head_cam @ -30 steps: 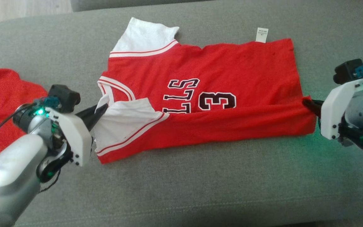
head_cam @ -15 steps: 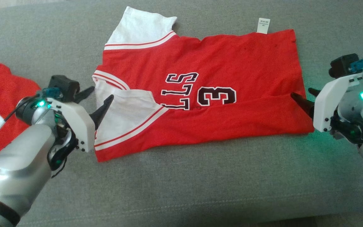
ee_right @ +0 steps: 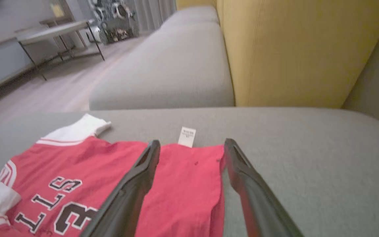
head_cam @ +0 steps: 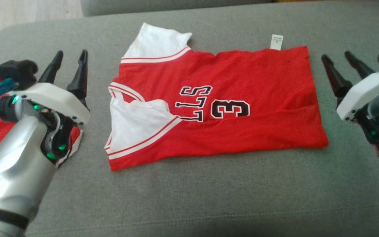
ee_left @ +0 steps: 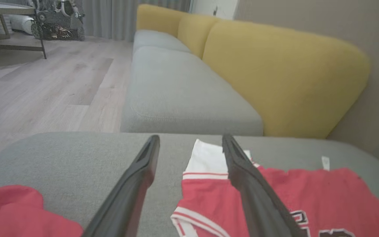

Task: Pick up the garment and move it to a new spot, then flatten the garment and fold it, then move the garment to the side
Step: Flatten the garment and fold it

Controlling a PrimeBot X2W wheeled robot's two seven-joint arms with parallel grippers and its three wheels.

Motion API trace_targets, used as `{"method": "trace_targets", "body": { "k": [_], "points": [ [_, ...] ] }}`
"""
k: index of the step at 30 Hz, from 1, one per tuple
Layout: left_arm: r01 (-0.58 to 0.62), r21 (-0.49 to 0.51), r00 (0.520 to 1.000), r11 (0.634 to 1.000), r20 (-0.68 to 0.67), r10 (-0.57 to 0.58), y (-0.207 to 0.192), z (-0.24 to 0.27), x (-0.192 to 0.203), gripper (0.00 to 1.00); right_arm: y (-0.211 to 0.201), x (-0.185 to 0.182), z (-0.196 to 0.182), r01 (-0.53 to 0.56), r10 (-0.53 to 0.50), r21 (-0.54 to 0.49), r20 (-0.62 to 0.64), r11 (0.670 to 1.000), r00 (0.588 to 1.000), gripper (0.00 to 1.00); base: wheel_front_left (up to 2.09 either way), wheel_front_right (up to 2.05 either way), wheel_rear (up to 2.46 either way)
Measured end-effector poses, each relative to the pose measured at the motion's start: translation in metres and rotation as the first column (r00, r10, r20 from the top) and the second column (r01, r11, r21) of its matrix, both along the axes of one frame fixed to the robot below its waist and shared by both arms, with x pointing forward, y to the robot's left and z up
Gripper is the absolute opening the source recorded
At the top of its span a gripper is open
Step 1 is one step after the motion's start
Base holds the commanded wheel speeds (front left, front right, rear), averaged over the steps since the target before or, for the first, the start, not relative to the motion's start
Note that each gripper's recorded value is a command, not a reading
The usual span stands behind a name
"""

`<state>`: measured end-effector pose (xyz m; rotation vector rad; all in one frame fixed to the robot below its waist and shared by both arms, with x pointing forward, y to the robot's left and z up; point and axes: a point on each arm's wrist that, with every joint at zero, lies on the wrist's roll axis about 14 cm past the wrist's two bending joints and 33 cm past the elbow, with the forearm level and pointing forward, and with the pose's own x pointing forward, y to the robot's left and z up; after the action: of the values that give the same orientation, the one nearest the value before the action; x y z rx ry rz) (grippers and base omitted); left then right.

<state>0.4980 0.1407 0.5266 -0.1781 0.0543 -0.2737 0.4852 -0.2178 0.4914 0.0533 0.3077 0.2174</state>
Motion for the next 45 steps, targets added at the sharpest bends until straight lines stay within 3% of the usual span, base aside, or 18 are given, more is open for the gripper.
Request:
{"method": "trace_targets", "body": {
  "k": [1, 4, 7, 11, 15, 24, 31, 45],
  "points": [
    [0.000, 0.000, 1.000, 1.000, 0.000, 0.000, 0.000, 0.000, 0.000, 1.00, 0.000, 0.000, 0.000, 0.000, 0.000, 0.000, 0.000, 1.000, 1.000, 1.00, 0.00, 0.00, 0.00],
    [-0.029, -0.149, 0.995, 0.988, 0.092, 0.043, 0.000, 0.034, -0.015, 1.00, -0.001, -0.003, 0.013, 0.030, -0.035, 0.055, 0.096, 0.998, 0.995, 1.00, 0.00, 0.00, 0.00],
    [-0.054, -0.235, 0.989, 0.971, 0.123, 0.085, -0.001, 0.037, -0.042, 1.00, 0.007, -0.017, 0.012, 0.035, -0.051, 0.104, 0.150, 0.994, 0.987, 1.00, 0.00, 0.00, 0.00],
    [-0.118, -0.269, 0.984, 0.956, 0.095, 0.148, 0.004, 0.016, -0.081, 1.00, 0.010, -0.033, 0.013, 0.049, -0.075, 0.133, 0.201, 0.990, 0.977, 1.00, 0.00, 0.00, 0.00],
    [-0.119, -0.289, 0.989, 0.950, 0.049, 0.139, -0.006, -0.006, -0.107, 1.00, 0.010, -0.046, 0.020, 0.063, -0.094, 0.126, 0.260, 0.990, 0.961, 1.00, 0.00, 0.00, 0.00],
    [-0.113, -0.143, 0.988, 0.983, -0.123, 0.096, -0.017, -0.078, -0.128, 1.00, 0.022, -0.086, 0.005, 0.113, -0.149, 0.138, 0.288, 0.984, 0.946, 1.00, 0.00, 0.00, 0.00],
    [-0.132, -0.029, 0.952, 0.991, -0.281, 0.119, -0.015, -0.131, -0.133, 1.00, 0.019, -0.094, 0.011, 0.143, -0.181, 0.141, 0.313, 0.980, 0.932, 1.00, 0.00, 0.00, 0.00],
    [-0.079, 0.028, 0.911, 0.997, -0.404, 0.083, -0.028, -0.165, -0.114, 1.00, 0.006, -0.097, 0.014, 0.177, -0.201, 0.102, 0.325, 0.979, 0.924, 1.00, 0.00, 0.00, 0.00]
  ]
}}
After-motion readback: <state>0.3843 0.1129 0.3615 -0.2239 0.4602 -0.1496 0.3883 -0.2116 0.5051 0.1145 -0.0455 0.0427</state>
